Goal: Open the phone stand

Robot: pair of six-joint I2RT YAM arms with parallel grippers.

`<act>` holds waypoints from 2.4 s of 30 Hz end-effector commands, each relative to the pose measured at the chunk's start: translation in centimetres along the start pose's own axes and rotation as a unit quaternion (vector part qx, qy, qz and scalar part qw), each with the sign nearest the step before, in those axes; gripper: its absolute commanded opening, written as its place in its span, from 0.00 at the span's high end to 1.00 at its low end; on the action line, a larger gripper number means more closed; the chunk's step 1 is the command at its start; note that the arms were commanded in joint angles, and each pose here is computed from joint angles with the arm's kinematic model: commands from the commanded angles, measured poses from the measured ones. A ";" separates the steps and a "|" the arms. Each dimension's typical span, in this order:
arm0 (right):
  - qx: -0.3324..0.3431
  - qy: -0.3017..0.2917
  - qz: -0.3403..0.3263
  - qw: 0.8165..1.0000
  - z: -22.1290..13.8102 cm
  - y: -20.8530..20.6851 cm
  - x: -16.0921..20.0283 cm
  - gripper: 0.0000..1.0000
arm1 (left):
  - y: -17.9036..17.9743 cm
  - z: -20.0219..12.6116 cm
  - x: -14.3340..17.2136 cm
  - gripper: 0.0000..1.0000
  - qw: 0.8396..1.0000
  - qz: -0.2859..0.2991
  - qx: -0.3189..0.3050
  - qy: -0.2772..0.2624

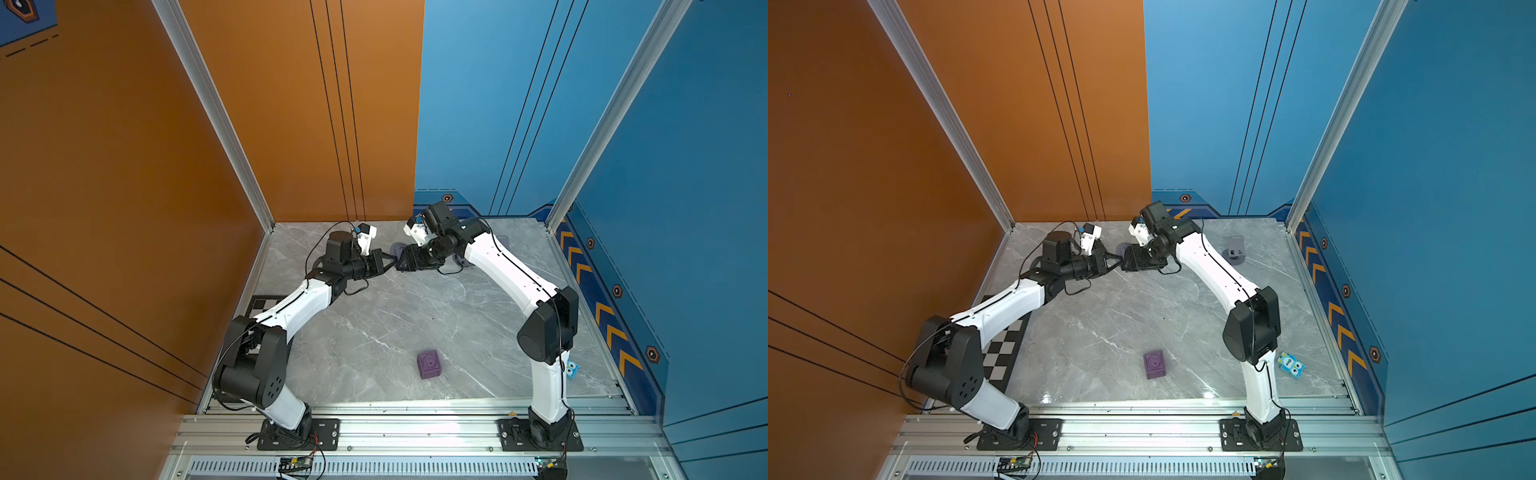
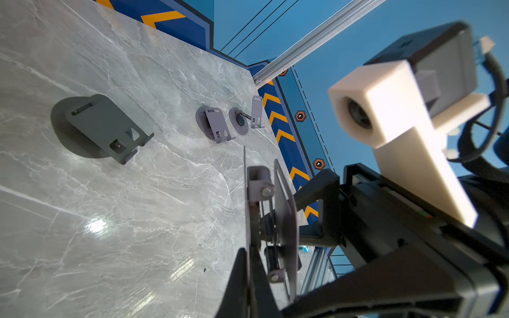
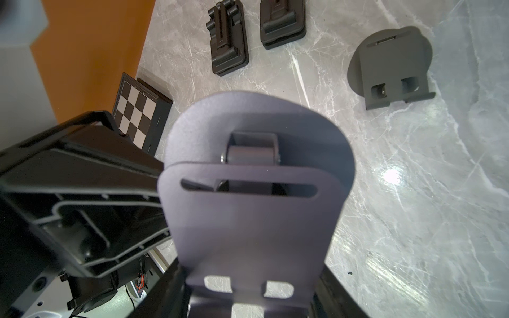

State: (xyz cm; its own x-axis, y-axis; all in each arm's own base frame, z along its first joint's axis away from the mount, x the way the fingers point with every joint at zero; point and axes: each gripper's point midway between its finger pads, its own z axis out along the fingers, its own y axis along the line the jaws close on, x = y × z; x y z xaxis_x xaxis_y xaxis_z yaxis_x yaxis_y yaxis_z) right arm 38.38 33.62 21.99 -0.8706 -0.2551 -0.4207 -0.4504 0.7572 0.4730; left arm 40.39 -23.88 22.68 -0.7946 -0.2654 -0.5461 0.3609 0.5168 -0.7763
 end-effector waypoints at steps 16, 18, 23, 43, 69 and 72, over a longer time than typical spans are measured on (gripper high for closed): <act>-0.003 0.003 -0.031 1.000 -3.2 1.5 -1.5 0.66 | 8.2 -0.9 5.8 1.00 0.991 0.010 -0.123 0.053; 0.002 -0.001 -0.029 1.000 -3.8 1.1 -1.6 0.66 | 8.9 -1.0 6.6 1.00 0.989 0.012 -0.131 0.063; 0.001 -0.003 -0.024 1.000 -4.2 0.8 -1.7 0.66 | 9.8 -0.9 7.5 1.00 0.988 0.010 -0.137 0.074; 0.001 -0.011 -0.031 0.999 -5.1 1.4 -1.5 0.65 | 10.2 -1.5 8.3 1.00 0.987 0.006 -0.136 0.081; -0.039 0.014 -0.009 0.999 -0.5 1.7 -1.8 0.15 | 1.8 -4.1 1.5 1.00 0.996 0.032 -0.078 -0.019; -0.040 0.015 -0.010 0.999 0.0 1.6 -1.8 0.08 | 1.5 -4.3 1.4 1.00 0.996 0.031 -0.075 -0.020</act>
State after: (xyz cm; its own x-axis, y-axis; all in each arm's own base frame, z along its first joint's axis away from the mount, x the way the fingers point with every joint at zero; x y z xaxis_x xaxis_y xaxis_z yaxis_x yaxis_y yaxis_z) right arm 38.73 34.63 23.65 -0.8711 -0.2908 -0.3958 -0.4731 0.7134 0.5171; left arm 37.85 -20.32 20.75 -0.7700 -0.2402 -0.5911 0.3234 0.6517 -0.6861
